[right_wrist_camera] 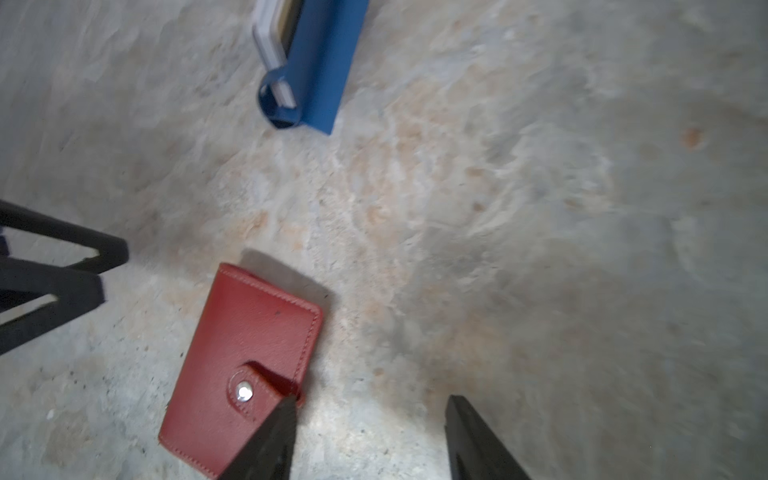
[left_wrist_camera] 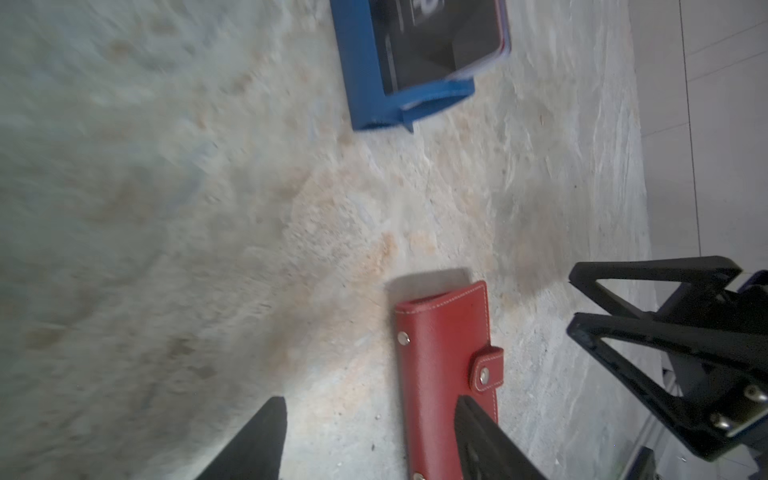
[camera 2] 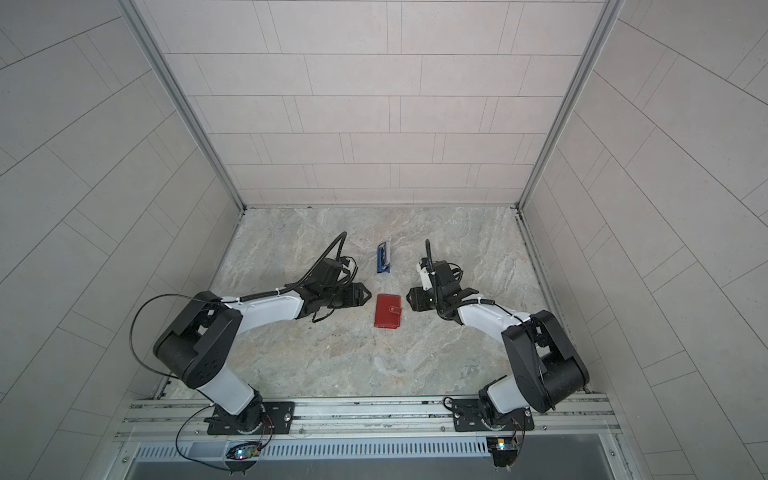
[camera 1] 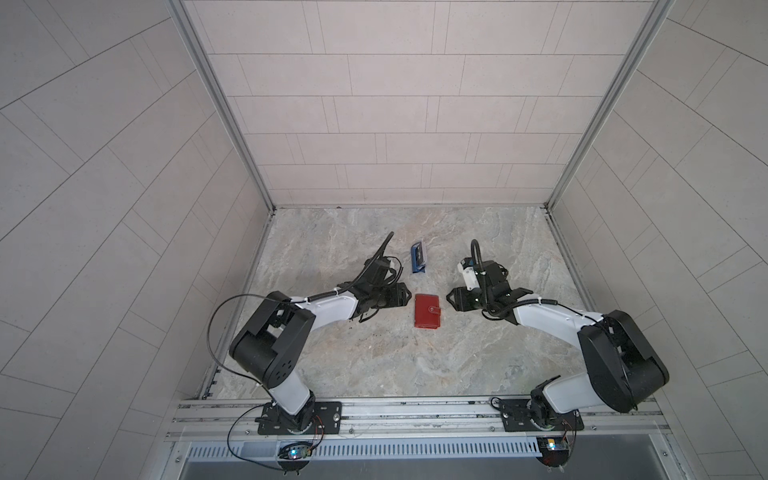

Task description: Put the credit cards into the card holder

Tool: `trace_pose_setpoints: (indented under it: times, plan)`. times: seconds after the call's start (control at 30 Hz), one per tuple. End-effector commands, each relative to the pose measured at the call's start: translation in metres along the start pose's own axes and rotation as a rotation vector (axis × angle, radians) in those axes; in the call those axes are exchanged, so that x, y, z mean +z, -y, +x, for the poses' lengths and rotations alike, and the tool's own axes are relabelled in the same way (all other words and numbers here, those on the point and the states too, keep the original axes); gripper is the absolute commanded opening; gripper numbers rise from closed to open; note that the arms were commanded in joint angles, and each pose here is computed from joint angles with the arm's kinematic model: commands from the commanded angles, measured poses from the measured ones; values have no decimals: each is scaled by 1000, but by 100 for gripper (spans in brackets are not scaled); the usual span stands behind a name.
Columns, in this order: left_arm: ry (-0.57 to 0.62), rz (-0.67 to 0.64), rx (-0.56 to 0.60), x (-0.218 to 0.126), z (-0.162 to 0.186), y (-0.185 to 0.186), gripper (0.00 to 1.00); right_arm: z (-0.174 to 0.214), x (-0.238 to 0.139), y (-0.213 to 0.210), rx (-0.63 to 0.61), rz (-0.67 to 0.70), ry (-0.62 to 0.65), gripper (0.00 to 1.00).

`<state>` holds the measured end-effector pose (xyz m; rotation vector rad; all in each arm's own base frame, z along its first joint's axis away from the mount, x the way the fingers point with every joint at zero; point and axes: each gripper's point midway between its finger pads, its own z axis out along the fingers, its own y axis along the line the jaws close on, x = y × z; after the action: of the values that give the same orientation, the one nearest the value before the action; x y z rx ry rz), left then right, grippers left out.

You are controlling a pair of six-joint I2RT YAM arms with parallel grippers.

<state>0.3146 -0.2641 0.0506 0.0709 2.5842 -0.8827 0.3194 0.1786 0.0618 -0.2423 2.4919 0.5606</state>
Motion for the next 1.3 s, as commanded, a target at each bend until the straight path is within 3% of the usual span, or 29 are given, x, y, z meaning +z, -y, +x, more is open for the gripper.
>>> trace_pose_setpoints:
  times: [0.0,0.13,0.37,0.9,1.03,1.17,1.27]
  plan:
    - [-19,85,-47,6,0,17,66,7,5,-27,-30,-95,-51,46]
    - [-58,114,-61,12,12,21,63,16,13,-39,-21,-143,-103,32]
    - [-117,143,-63,20,29,20,58,32,25,-45,-22,-173,-176,22]
    - [-190,201,-114,37,47,26,47,52,42,-29,-5,-114,-240,24]
    - [-195,228,-133,40,47,31,37,53,44,-28,-5,-105,-243,25]
    - [-190,232,-154,42,46,31,19,50,41,-29,-5,-102,-235,27]
    - [-176,221,-164,41,45,30,14,44,35,-31,-20,-91,-213,31]
